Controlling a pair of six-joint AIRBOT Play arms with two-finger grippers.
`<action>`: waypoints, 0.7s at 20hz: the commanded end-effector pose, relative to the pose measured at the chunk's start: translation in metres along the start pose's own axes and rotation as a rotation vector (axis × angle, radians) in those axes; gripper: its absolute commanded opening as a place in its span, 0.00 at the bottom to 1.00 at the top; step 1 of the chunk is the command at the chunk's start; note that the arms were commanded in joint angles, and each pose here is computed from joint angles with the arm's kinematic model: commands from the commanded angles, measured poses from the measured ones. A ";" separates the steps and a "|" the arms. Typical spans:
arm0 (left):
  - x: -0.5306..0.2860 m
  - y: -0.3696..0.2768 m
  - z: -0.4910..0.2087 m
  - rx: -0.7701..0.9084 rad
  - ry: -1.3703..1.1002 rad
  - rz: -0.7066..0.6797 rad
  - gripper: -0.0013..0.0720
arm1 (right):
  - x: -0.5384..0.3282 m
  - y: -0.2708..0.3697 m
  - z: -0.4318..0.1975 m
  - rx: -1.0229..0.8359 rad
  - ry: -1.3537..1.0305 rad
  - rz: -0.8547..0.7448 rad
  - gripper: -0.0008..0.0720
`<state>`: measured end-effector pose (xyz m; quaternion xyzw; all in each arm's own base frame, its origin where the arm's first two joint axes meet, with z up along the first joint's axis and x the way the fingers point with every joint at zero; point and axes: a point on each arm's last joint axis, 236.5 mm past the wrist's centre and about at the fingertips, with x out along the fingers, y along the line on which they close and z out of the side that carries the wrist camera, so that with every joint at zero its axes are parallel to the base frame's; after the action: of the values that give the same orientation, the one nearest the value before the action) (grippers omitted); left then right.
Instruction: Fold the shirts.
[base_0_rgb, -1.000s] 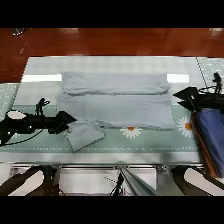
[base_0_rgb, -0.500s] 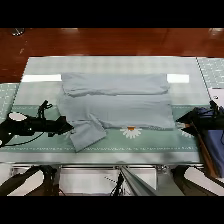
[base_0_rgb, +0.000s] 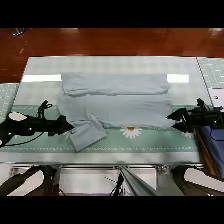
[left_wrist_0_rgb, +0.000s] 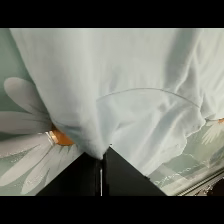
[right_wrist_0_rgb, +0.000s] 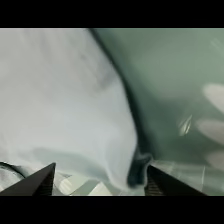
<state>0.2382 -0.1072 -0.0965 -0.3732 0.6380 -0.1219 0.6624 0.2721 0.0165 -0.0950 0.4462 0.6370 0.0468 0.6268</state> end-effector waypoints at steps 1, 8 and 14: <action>-0.002 -0.005 0.007 0.005 -0.019 -0.011 0.04 | 0.015 0.024 0.016 -0.122 0.001 -0.033 0.69; -0.063 -0.063 0.070 0.160 -0.143 -0.093 0.05 | -0.026 0.072 0.049 -0.358 -0.028 -0.068 0.04; -0.068 -0.094 0.157 0.188 -0.195 -0.096 0.04 | -0.050 0.126 0.126 -0.394 -0.190 0.007 0.04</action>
<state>0.3652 -0.0793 -0.0053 -0.3502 0.5452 -0.1727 0.7418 0.3968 0.0037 -0.0226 0.3130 0.5824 0.1245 0.7398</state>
